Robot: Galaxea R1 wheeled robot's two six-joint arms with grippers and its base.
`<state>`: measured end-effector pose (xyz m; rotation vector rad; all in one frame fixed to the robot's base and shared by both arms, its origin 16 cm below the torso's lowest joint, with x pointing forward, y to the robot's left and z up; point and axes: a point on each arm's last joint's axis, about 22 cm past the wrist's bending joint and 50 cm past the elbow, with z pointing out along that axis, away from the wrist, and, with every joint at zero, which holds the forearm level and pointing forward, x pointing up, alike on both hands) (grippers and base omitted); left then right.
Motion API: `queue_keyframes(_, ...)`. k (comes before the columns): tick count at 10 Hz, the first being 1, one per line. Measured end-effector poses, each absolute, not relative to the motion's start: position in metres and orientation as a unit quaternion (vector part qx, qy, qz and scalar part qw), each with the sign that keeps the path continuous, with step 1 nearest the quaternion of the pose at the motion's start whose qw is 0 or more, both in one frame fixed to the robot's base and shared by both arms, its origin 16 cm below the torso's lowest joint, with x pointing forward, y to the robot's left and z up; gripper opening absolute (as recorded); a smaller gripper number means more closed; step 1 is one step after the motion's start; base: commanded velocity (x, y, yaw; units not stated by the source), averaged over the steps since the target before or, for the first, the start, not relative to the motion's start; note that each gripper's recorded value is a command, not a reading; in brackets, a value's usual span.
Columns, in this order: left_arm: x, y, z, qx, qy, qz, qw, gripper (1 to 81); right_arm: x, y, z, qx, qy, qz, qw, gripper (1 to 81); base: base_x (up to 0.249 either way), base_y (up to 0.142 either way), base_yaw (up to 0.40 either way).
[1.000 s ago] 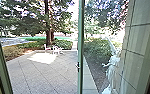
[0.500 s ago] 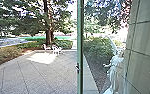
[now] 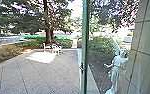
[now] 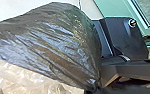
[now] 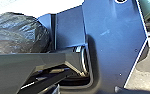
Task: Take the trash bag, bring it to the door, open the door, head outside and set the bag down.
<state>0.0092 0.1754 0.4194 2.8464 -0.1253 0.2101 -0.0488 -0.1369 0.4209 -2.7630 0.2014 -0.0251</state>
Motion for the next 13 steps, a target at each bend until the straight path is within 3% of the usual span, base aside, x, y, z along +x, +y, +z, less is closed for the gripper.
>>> queue_keyframes(13, 0.0215, 0.1725, 0.4211, 0.985, -0.044, 0.081, 0.143, 1.0, -0.0336, -0.1382, 0.4217, -0.98, 0.071, -0.02, 0.185, 81.1, 0.112, 0.0, 0.0)
